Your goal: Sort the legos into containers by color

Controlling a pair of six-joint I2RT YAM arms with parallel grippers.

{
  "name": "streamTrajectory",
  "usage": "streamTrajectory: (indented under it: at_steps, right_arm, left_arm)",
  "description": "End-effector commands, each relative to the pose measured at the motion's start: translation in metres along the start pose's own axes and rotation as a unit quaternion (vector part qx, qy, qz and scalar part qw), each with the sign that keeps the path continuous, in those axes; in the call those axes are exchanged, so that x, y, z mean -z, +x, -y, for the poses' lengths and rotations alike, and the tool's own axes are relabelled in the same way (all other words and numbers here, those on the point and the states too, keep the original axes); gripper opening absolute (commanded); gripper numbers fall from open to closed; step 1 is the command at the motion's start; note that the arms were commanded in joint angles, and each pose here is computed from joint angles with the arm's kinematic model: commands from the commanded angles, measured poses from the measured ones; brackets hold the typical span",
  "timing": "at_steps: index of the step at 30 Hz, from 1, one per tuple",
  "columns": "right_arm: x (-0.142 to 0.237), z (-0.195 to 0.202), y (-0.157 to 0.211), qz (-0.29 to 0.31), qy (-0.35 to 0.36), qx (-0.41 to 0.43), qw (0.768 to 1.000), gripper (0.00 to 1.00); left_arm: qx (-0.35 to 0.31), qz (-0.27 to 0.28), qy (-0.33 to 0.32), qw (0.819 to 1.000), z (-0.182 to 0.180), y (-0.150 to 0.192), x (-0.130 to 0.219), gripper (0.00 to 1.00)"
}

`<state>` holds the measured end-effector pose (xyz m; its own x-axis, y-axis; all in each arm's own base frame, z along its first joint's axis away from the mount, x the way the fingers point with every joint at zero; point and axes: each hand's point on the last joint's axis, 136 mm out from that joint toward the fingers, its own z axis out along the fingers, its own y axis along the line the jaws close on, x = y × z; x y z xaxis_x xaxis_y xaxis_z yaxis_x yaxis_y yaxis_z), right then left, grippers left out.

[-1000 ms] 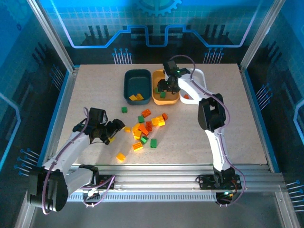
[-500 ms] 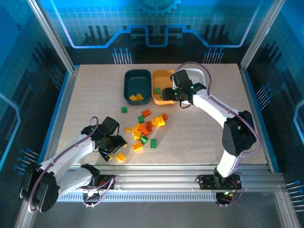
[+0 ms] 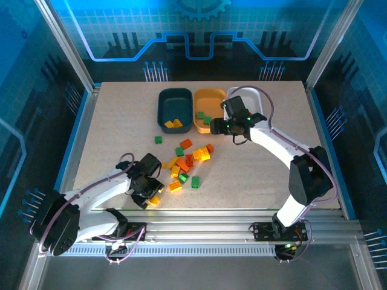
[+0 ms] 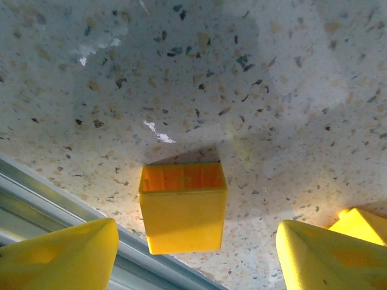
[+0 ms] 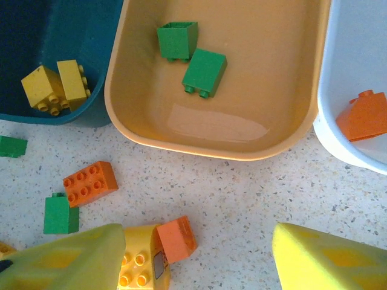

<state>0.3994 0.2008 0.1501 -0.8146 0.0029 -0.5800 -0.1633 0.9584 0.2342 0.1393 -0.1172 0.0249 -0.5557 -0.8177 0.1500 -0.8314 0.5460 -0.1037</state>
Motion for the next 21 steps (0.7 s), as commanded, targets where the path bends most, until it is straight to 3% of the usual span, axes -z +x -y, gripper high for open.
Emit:
streamTrajectory:
  at_steps: [1, 7, 21]
  right_arm:
    - [0.011, 0.003, -0.003, 0.014, -0.006, -0.001, 1.000, 0.66]
    - [0.022, 0.013, -0.002, 0.022, -0.002, -0.010, 1.000, 0.66]
    - [0.053, 0.020, -0.006, 0.042, 0.005, -0.008, 0.999, 0.66]
  left_arm:
    - [0.015, 0.005, -0.007, 1.000, 0.000, 0.001, -0.007, 0.71]
    - [0.011, 0.011, -0.018, 1.000, -0.005, -0.002, -0.018, 0.68]
    - [-0.057, 0.077, -0.008, 0.995, 0.008, -0.026, -0.021, 0.40]
